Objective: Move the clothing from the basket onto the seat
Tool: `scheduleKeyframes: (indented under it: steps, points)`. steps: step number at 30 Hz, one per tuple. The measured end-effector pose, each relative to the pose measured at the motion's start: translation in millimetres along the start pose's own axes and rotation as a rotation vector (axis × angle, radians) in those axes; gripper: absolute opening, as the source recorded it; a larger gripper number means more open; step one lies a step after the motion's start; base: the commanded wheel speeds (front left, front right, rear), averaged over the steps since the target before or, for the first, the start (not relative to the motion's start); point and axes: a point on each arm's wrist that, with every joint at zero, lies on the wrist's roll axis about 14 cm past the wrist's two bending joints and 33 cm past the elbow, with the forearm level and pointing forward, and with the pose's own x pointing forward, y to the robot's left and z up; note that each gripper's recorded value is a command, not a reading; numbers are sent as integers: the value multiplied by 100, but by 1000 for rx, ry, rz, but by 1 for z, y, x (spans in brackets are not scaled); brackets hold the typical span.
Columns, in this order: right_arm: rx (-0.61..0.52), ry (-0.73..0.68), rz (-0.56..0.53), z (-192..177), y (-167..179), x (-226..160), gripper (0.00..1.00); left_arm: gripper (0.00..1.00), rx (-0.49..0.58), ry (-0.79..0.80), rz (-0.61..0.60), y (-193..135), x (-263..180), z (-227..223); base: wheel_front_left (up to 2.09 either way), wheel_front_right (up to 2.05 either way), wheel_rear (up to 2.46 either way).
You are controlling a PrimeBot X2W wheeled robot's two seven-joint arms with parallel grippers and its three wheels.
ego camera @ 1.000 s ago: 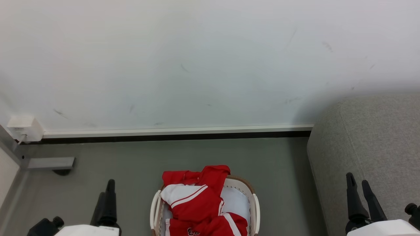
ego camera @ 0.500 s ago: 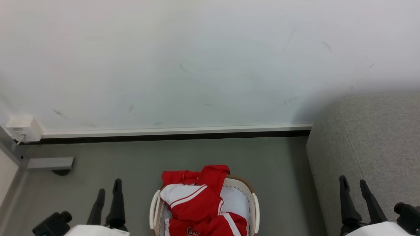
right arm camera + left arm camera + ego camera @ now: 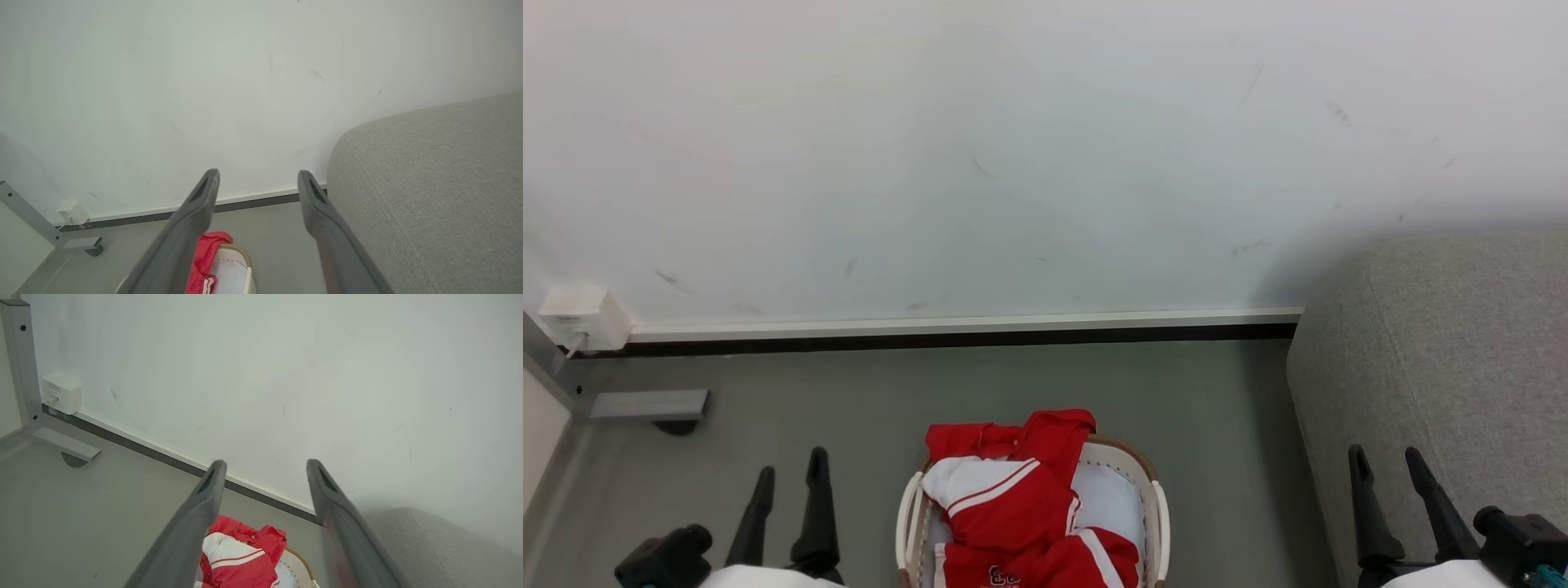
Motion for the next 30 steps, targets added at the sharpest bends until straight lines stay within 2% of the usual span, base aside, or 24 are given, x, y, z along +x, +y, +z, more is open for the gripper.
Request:
scheduleKeyframes:
  steps: [16,30]
  points:
    - [-146,1,31,-4,5,-2,100,100,165,-30,-21,-1,-3,3,0,0,0]
    - [-175,-6,28,-7,2,-6,100,100,276,-30,-43,-2,-5,-1,0,0,0]
